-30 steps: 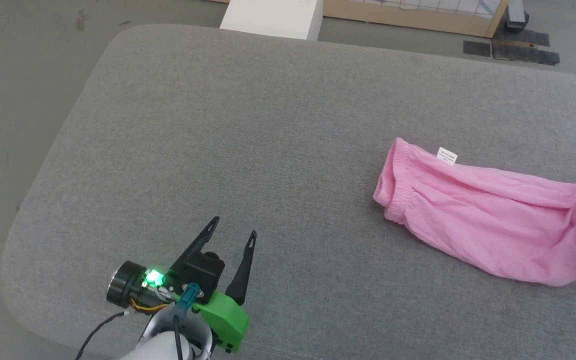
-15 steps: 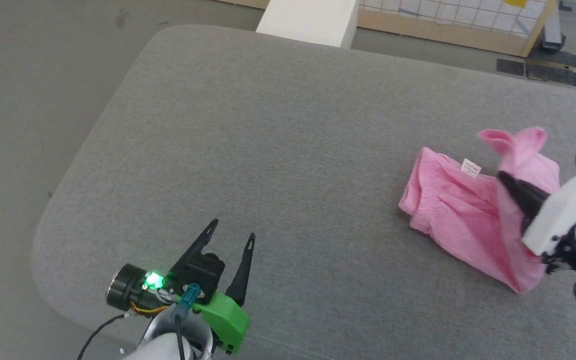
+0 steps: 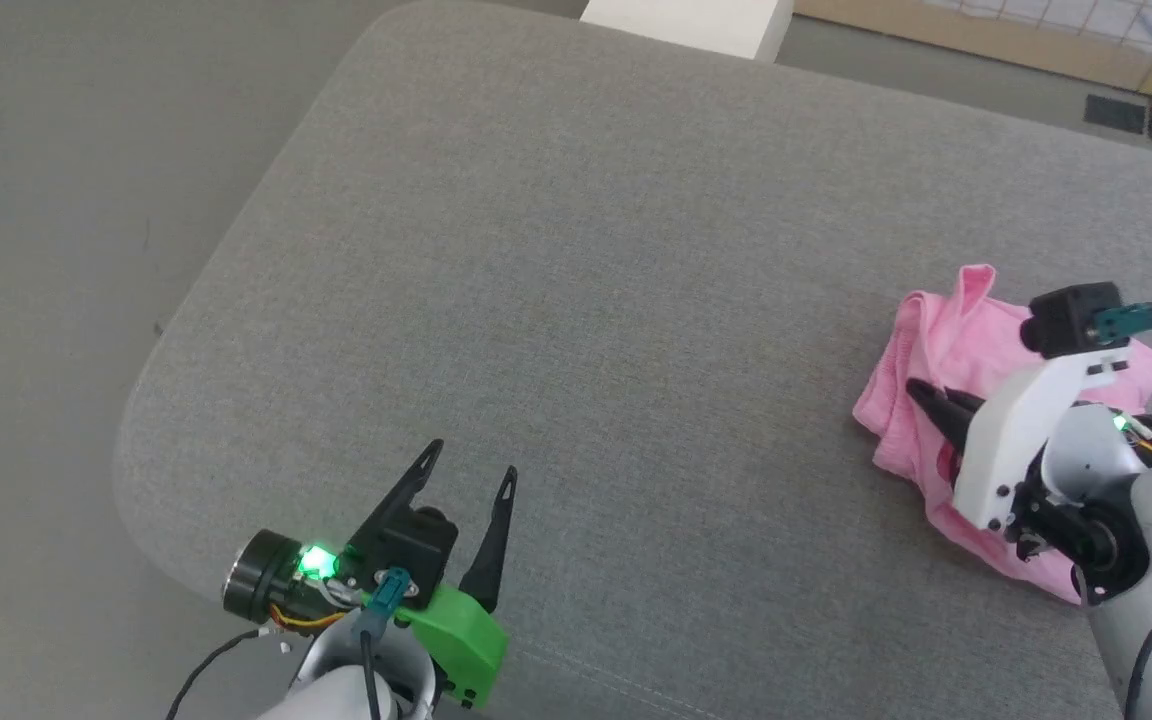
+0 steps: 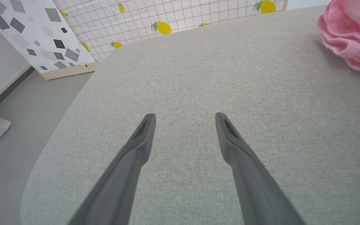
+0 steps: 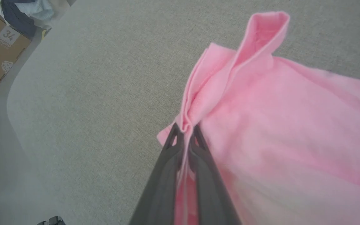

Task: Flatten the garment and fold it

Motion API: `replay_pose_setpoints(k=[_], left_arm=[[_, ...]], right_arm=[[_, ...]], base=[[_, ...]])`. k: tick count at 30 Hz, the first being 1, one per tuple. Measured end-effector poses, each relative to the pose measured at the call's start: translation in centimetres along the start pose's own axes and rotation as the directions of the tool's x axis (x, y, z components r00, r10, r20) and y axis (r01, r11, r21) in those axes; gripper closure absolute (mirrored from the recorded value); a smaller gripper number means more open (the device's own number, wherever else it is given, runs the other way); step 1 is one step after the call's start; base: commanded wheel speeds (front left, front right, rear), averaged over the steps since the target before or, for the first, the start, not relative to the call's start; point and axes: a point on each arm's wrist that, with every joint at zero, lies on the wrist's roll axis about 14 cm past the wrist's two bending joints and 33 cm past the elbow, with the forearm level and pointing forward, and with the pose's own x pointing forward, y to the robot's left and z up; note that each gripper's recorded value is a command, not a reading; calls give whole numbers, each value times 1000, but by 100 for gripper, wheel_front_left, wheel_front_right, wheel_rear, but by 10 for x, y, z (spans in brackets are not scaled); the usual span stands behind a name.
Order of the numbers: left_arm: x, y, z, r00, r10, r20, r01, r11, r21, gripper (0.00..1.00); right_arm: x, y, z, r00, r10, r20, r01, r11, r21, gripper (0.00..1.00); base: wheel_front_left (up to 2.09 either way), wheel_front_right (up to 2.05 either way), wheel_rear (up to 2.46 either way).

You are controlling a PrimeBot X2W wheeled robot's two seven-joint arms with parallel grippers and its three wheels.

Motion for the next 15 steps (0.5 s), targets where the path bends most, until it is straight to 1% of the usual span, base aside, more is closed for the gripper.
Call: replay_pose_setpoints(k=[1, 2, 3, 4, 8, 12, 14, 15], left_arm=[[0, 0, -1, 1000, 3, -4, -3, 1000, -1, 0], [0, 1, -2, 1000, 5, -8, -5, 1000, -3, 0], [0, 1, -4, 1000, 7, -12, -8, 1000, -4, 0], [0, 1, -5, 1000, 10, -16, -10, 1000, -5, 0], [1, 1, -5, 1000, 12, -14, -12, 1000, -8, 0], [4, -2, -2, 1000, 3, -2, -3, 1000, -13, 0], [5, -3, 2, 1000, -1, 8, 1, 1000, -24, 0], [6, -3, 4, 1000, -1, 11, 2, 1000, -31, 0]], right_arm=[[3, 1, -4, 1000, 1, -14, -2, 1000, -13, 100], [6, 1, -8, 1000, 2, -31, -3, 1000, -30, 73], [9, 2, -11, 999, 1, -44, -3, 999, -50, 8], [11, 2, -16, 998, -1, -63, -4, 997, -74, 0], [14, 9, -28, 994, 11, -108, -31, 981, -191, 0], [7, 12, -17, 997, 21, -68, -39, 960, -277, 0], [-1, 12, -2, 1000, 24, -19, -29, 939, -344, 0], [-6, 12, 5, 1000, 27, 8, -21, 918, -396, 0]], base=[[0, 0, 0], [0, 0, 0], [0, 0, 0], [0, 0, 0], [0, 0, 0], [0, 0, 0], [0, 0, 0], [0, 0, 0]])
